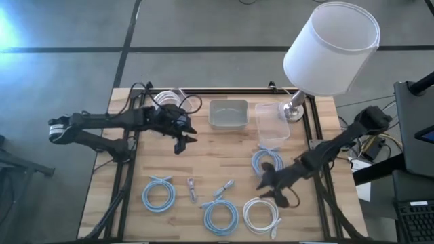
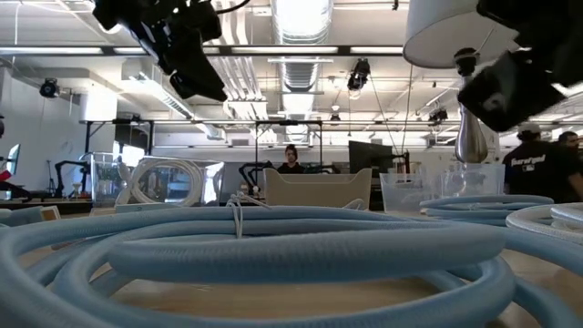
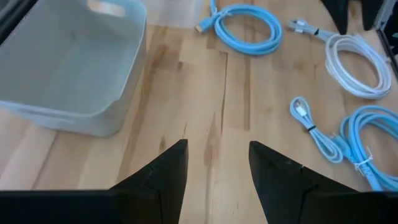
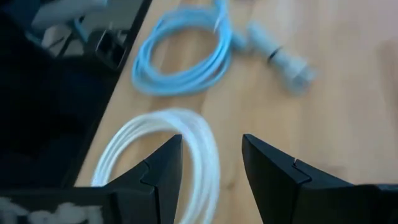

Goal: Pick & Place USB Port
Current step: Put the large white charger cable into the left transparent bin

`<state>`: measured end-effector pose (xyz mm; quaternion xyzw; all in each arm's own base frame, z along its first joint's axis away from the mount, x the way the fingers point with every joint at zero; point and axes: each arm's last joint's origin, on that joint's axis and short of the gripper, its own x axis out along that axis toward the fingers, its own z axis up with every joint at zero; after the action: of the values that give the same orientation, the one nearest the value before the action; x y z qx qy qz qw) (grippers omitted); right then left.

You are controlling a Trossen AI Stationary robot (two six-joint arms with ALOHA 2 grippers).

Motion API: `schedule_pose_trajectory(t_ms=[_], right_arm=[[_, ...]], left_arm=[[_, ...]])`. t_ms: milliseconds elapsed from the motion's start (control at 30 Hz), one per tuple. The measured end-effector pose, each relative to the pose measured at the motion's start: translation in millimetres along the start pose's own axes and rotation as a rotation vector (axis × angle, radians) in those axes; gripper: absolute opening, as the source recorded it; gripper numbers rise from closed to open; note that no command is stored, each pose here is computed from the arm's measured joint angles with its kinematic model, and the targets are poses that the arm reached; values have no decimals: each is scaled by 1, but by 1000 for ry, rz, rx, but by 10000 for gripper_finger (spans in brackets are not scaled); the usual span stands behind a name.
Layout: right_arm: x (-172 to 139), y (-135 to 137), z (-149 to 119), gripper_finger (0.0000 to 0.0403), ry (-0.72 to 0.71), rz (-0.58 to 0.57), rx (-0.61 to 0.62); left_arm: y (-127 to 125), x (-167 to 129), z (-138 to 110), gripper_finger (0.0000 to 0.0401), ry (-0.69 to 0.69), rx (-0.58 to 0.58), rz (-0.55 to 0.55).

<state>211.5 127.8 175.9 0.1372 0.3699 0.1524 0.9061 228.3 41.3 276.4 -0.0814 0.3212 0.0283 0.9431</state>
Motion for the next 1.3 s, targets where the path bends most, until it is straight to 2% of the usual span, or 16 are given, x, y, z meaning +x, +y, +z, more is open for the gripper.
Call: schedule_pose_trajectory(t_ms=[167, 367, 567, 667, 800, 1133, 1300], right_arm=[[19, 9, -8, 160, 107, 28, 111], [38, 11, -13, 160, 153, -21, 134], [47, 13, -8, 160, 165, -66, 132], [48, 14, -8, 160, 226, -110, 135], [52, 12, -12, 160, 291, -158, 142], [71, 7, -23, 158, 353, -203, 121], [70, 6, -23, 120, 358, -193, 74]], left_arm=[[0, 2, -3, 174, 0, -12, 0], [0, 2, 2, 174, -53, 19, -3], [0, 2, 6, 174, -91, 63, -3], [0, 2, 6, 174, -91, 80, -2], [0, 2, 6, 174, -92, 83, -2], [0, 2, 6, 174, -94, 84, -2], [0, 2, 6, 174, -93, 84, -2]])
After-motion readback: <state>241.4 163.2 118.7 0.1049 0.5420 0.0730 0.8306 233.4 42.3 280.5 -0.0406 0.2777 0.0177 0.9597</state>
